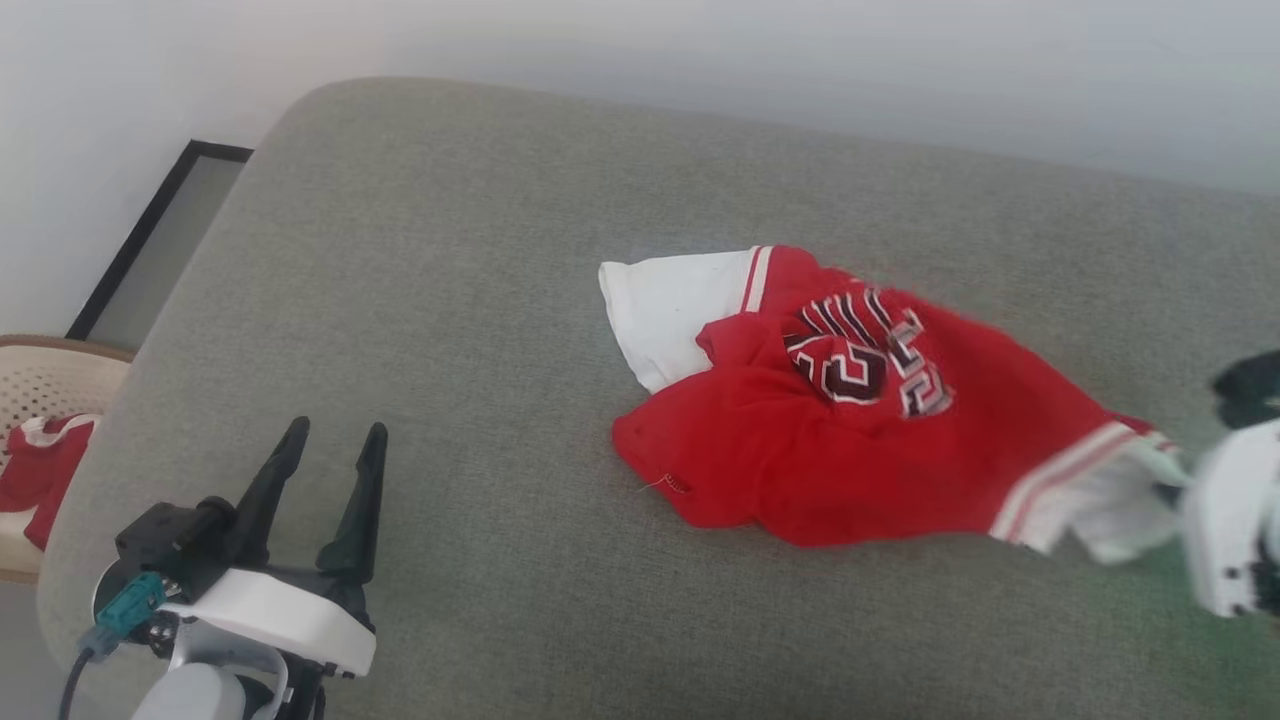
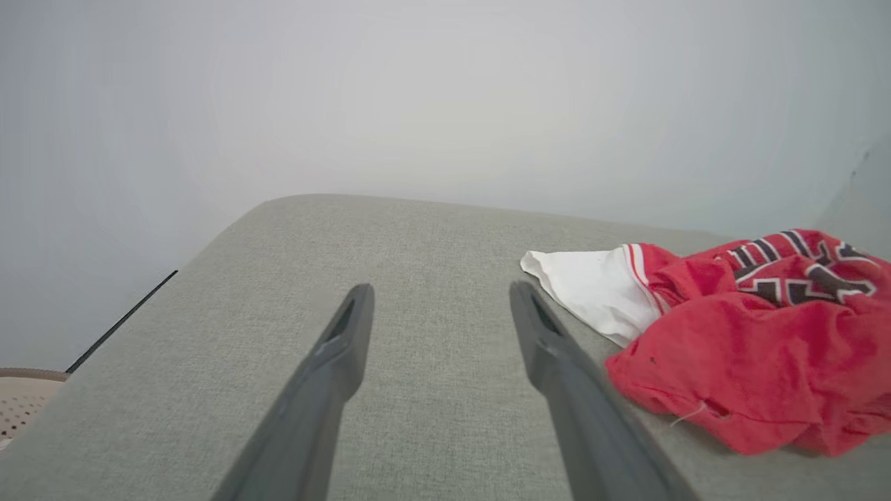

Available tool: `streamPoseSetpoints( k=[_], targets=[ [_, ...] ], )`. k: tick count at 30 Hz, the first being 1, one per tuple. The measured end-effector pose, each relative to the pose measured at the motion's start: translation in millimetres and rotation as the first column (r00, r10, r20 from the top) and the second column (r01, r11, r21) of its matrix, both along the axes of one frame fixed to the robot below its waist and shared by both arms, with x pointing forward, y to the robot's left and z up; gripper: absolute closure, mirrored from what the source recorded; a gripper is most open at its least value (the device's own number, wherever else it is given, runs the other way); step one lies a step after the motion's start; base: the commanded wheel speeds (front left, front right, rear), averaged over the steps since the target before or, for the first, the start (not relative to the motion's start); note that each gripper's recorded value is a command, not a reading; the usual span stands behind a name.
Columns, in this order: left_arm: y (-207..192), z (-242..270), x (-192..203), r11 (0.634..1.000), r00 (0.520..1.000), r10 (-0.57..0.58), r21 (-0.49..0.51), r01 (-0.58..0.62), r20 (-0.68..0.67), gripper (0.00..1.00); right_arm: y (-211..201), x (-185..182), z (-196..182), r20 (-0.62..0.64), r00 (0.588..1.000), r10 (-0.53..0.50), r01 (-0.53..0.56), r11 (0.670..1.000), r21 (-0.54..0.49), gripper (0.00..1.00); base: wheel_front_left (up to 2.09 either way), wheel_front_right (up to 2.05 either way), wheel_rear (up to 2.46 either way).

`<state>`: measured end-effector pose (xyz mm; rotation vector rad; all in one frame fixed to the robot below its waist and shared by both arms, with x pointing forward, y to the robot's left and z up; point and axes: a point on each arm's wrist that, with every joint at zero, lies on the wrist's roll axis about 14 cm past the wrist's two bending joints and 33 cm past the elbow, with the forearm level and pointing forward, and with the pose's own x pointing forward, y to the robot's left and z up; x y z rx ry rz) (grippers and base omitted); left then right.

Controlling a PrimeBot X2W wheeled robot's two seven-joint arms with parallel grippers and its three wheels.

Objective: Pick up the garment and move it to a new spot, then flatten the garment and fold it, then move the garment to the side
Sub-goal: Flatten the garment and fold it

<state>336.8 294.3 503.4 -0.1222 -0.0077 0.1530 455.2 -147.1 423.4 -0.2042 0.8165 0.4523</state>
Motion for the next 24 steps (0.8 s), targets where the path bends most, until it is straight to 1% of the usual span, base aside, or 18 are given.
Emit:
streamPoseSetpoints(
  k=[3,5,8,10,12,13,14,15,19,21,24],
  targets=[
    [-2.5,0.5,2.7,1.000,1.000,-0.009,-0.002,0.009,0.003,0.00,-30.9,-3.0,-0.8,-0.023,0.999,-0.046,0.045,0.998,-0.040,1.00,0.00,0.00,0.00],
    [-3.6,-1.0,4.1,1.000,1.000,-0.013,-0.002,0.013,-0.003,0.00,-42.6,-5.6,-6.6,-0.049,0.997,-0.067,0.064,0.997,-0.052,1.00,0.00,0.00,0.00],
    [-5.7,-1.0,8.9,1.000,1.000,-0.020,-0.002,0.020,-0.002,0.00,-45.7,-11.9,-22.2,-0.097,0.991,-0.087,0.084,0.996,-0.034,1.00,0.00,0.00,0.00],
    [-5.6,-2.4,10.8,1.000,1.000,-0.023,-0.004,0.023,-0.008,0.00,-41.7,-14.5,-32.9,-0.130,0.986,-0.107,0.110,0.994,0.010,1.00,0.00,0.00,0.00],
    [-8.4,-4.2,13.0,1.000,0.999,-0.031,-0.008,0.031,-0.013,0.00,-38.4,-14.1,-40.2,-0.155,0.981,-0.118,0.124,0.992,0.028,1.00,0.00,0.00,0.00],
    [-9.8,-4.2,14.9,0.999,0.999,-0.036,-0.009,0.036,-0.015,0.00,-37.4,-11.5,-41.2,-0.155,0.980,-0.123,0.129,0.991,0.036,0.89,0.00,0.00,0.00],
    [-11.0,-4.1,16.5,0.999,0.999,-0.041,-0.009,0.041,-0.017,0.00,-35.1,-10.0,-42.3,-0.158,0.979,-0.128,0.137,0.989,0.051,0.55,0.00,0.00,0.00],
    [-12.8,-3.5,18.7,0.999,0.999,-0.050,-0.009,0.050,-0.018,0.00,-33.5,-9.3,-43.1,-0.156,0.980,-0.125,0.135,0.989,0.053,0.00,0.00,0.00,0.00],
    [-14.6,0.4,26.1,0.997,0.996,-0.081,0.004,0.081,-0.033,0.00,-31.3,-6.6,-40.8,-0.139,0.982,-0.130,0.140,0.988,0.068,0.00,0.00,0.00,0.00],
    [-18.5,6.6,35.3,0.994,0.993,-0.110,0.008,0.111,-0.039,0.00,-29.1,-5.4,-34.7,-0.119,0.981,-0.153,0.167,0.979,0.114,0.00,0.00,0.00,0.00],
    [-25.1,13.5,45.5,0.988,0.987,-0.152,0.019,0.154,-0.049,0.00,-33.9,-10.1,-30.3,-0.101,0.980,-0.172,0.185,0.974,0.129,0.00,0.00,0.00,0.00]
  ],
)
